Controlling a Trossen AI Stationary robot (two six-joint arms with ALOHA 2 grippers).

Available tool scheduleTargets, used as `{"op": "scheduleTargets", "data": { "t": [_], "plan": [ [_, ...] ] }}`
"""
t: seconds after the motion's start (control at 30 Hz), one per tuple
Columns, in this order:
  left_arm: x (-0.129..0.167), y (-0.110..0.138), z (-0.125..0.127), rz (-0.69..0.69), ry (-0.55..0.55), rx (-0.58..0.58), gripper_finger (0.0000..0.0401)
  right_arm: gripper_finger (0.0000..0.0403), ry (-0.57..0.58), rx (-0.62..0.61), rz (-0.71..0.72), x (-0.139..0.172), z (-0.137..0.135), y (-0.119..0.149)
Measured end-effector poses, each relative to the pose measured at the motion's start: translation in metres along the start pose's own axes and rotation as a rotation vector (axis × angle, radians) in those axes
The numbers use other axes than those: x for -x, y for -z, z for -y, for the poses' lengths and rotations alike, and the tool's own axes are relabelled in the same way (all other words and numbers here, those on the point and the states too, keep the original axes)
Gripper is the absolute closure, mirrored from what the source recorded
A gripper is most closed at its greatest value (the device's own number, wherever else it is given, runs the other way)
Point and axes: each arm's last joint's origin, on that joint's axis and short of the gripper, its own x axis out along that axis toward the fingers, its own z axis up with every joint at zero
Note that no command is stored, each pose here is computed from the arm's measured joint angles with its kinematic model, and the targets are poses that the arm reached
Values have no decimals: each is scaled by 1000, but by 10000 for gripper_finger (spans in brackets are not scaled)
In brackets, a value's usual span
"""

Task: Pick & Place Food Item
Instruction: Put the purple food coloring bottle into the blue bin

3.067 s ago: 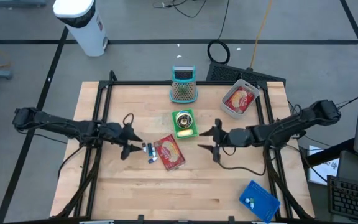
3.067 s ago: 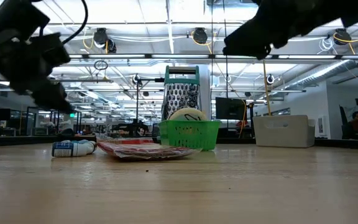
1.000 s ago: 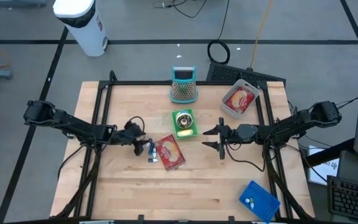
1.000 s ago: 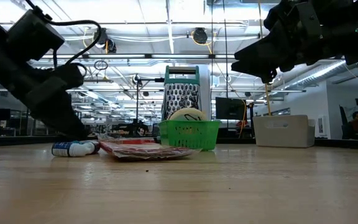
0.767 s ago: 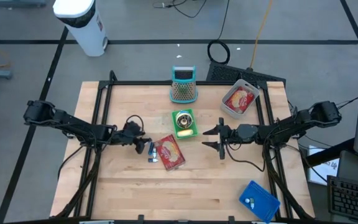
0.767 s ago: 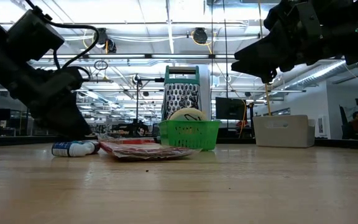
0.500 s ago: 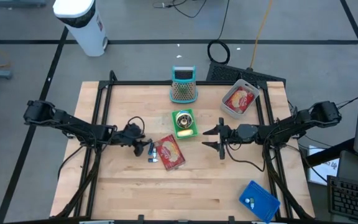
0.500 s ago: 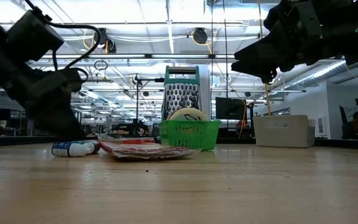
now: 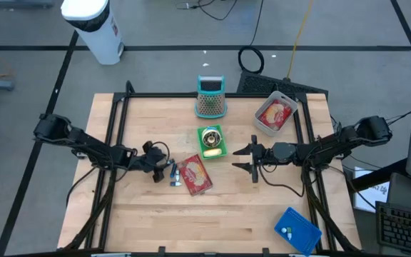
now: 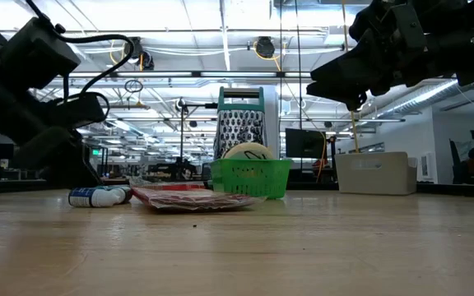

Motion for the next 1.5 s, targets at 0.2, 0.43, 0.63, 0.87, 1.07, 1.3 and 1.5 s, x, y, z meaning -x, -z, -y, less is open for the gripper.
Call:
{"op": "scheduleTargets", "data": {
  "t": [0.2, 0.43, 0.63, 0.87, 1.07, 1.3, 1.5],
  "plan": [
    [-7, 2, 1, 6, -19, -11, 174, 206, 0, 0, 0, 0, 0, 0],
    [-8, 4, 1, -15, -13, 10, 174, 206, 0, 0, 0, 0, 0, 0],
    [-8, 5, 2, -26, 3, 17, 174, 206, 0, 0, 0, 0, 0, 0],
    [-8, 5, 2, -31, 10, 16, 204, 206, 0, 0, 0, 0, 0, 0],
    [-8, 5, 2, -31, 16, 9, 283, 206, 0, 0, 0, 0, 0, 0],
    [-6, 0, 3, 7, 29, -107, 330, 206, 0, 0, 0, 0, 0, 0],
    [3, -39, 14, 148, -26, -270, 318, 206, 1, -14, 0, 0, 0, 0]
  ]
}}
